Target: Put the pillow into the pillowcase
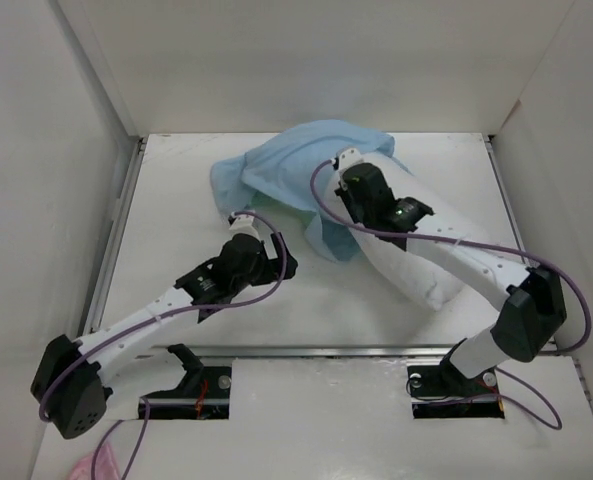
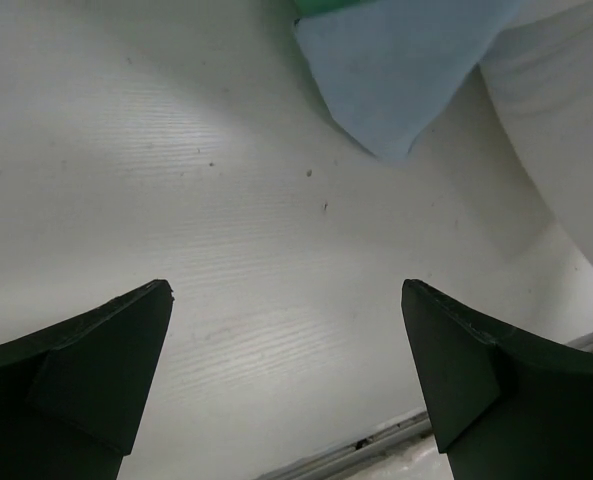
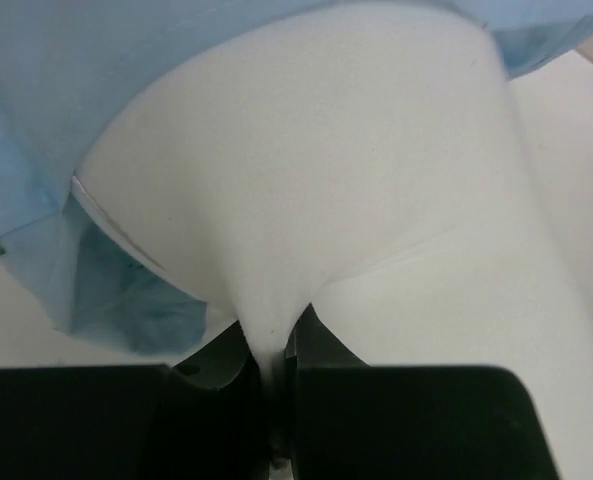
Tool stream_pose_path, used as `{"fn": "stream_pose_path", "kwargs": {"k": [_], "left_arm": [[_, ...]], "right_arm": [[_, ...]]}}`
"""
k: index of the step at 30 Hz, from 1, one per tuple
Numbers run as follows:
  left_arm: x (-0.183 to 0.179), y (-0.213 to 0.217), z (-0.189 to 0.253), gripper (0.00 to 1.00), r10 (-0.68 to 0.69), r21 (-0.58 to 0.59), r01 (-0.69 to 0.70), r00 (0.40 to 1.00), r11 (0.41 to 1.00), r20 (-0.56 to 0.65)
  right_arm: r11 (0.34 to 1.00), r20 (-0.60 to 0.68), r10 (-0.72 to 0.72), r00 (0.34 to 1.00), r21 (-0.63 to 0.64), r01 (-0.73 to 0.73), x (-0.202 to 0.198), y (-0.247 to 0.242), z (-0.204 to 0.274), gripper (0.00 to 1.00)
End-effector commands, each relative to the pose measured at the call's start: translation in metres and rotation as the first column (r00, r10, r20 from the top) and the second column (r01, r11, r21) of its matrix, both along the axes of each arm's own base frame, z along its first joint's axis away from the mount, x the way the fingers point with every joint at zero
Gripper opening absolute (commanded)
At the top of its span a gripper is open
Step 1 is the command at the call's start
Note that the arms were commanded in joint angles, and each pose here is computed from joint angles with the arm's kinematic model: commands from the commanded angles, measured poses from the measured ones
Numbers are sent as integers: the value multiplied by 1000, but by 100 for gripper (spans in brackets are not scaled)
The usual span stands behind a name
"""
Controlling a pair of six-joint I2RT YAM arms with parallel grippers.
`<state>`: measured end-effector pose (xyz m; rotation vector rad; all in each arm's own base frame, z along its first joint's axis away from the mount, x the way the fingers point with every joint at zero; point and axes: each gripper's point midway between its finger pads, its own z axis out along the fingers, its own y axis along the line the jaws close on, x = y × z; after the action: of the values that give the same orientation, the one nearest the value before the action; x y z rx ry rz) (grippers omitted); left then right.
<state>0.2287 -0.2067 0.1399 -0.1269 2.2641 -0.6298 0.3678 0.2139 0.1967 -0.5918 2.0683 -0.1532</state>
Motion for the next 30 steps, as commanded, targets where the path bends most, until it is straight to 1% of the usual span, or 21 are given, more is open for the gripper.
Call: {"fn": "stream_pose_path", "kwargs": {"k": [1,3,4,5,7,8,11,12,14,16,17,18,19,21,22,23,25,26,28,29,30], "left_arm": [[24,-27,9,100,37,-121,-21,991,992,130],[37,-40,9,100,47,-161,-16,981,987,189],[48,-51,30,100,56,-225,6,961,974,270],[59,-51,37,100,93,-231,-22,949,973,302],[74,-59,35,100,89,-175,-29,935,984,343],[88,-61,49,100,136,-183,-73,922,980,363],[104,-66,40,100,130,-93,-103,924,990,361],[111,-65,49,100,160,-96,-134,914,986,373],[114,-60,40,100,176,-47,-171,918,984,355],[120,-56,33,99,206,-41,-204,918,978,338],[123,-54,27,86,195,-24,-198,924,980,329],[126,-54,30,31,192,-35,-192,924,981,329],[123,-60,25,0,160,-20,-162,939,987,305],[113,-78,28,0,77,-22,-74,950,997,302],[104,-88,31,0,26,-20,-21,951,1000,309],[89,-101,30,0,-69,-10,75,949,997,306],[58,-121,40,0,-190,-40,213,930,976,313],[37,-131,36,0,-281,-66,313,913,948,295],[11,-139,56,0,-368,-133,432,866,892,338],[-6,-143,52,0,-430,-149,496,840,855,331],[-30,-151,61,0,-527,-186,604,781,775,335]], "right_arm": [[941,198,100,975,298,-157,-1,37,120,0],[932,197,124,973,313,-182,-2,38,130,0],[919,217,122,969,344,-192,-2,41,145,0],[922,200,123,972,338,-187,0,39,143,0],[917,198,116,973,354,-181,3,39,147,0],[913,193,132,972,358,-195,3,43,150,0],[898,185,124,975,397,-190,13,47,155,0],[902,170,126,977,390,-184,16,49,150,0],[896,165,131,978,402,-188,15,51,149,0],[889,170,141,975,412,-201,19,54,150,0],[882,167,150,975,423,-208,18,57,147,0],[873,153,170,974,435,-220,17,62,139,0],[844,170,206,964,468,-263,15,72,142,0],[817,170,240,956,496,-293,14,83,130,0],[778,227,254,940,530,-338,16,92,140,0],[747,239,266,934,561,-357,15,99,140,0],[687,236,339,911,599,-411,10,118,116,0],[640,276,326,904,639,-426,17,128,117,0],[603,255,358,898,671,-431,14,142,86,0],[560,322,342,883,685,-467,17,152,89,0],[529,334,315,888,715,-457,19,154,86,0]]}}
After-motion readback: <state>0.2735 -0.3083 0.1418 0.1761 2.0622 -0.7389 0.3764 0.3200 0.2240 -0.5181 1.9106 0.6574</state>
